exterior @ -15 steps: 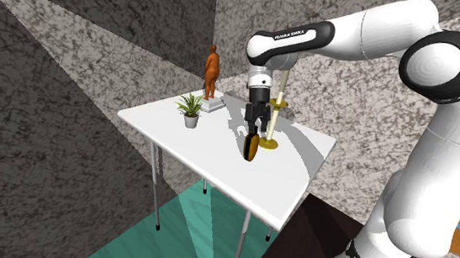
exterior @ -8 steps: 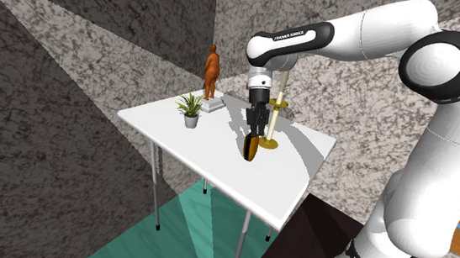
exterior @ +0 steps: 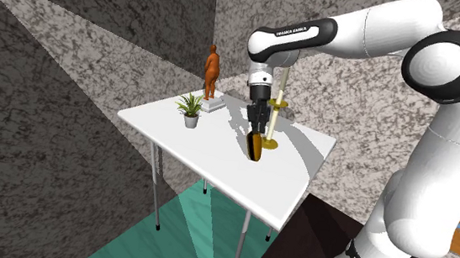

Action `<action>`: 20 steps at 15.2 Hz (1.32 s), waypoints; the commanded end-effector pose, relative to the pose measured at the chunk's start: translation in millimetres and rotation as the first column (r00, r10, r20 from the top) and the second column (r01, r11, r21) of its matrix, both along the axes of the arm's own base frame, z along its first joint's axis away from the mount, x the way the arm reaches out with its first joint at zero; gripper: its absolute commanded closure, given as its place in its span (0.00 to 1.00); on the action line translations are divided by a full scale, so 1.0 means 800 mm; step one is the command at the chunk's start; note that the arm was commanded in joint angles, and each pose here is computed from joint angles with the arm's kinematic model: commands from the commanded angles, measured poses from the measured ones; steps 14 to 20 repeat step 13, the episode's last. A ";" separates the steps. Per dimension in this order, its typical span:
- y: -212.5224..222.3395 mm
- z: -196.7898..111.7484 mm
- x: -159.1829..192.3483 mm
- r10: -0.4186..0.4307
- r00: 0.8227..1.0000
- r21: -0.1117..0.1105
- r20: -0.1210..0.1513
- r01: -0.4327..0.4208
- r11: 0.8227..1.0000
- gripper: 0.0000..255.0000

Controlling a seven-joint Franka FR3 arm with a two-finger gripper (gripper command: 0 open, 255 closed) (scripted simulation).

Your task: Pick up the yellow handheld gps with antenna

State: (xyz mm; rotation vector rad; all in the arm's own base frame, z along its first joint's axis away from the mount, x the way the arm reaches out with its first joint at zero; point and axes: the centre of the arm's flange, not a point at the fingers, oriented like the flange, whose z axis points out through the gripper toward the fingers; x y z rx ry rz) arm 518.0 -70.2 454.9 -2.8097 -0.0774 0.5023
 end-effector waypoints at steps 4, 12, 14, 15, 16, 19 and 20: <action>-0.002 0.034 0.001 0.000 1.000 0.000 0.000 0.000 1.000 1.00; -0.002 0.081 0.001 0.000 1.000 0.000 0.000 0.000 1.000 1.00; -0.002 0.081 0.001 0.000 1.000 0.000 0.000 0.000 1.000 1.00; -0.002 0.081 0.001 0.000 1.000 0.000 0.000 0.000 1.000 1.00; -0.002 0.081 0.001 0.000 1.000 0.000 0.000 0.000 1.000 1.00; -0.002 0.081 0.001 0.000 1.000 0.000 0.000 0.000 1.000 1.00; -0.002 0.081 0.001 0.000 1.000 0.000 0.000 0.000 1.000 1.00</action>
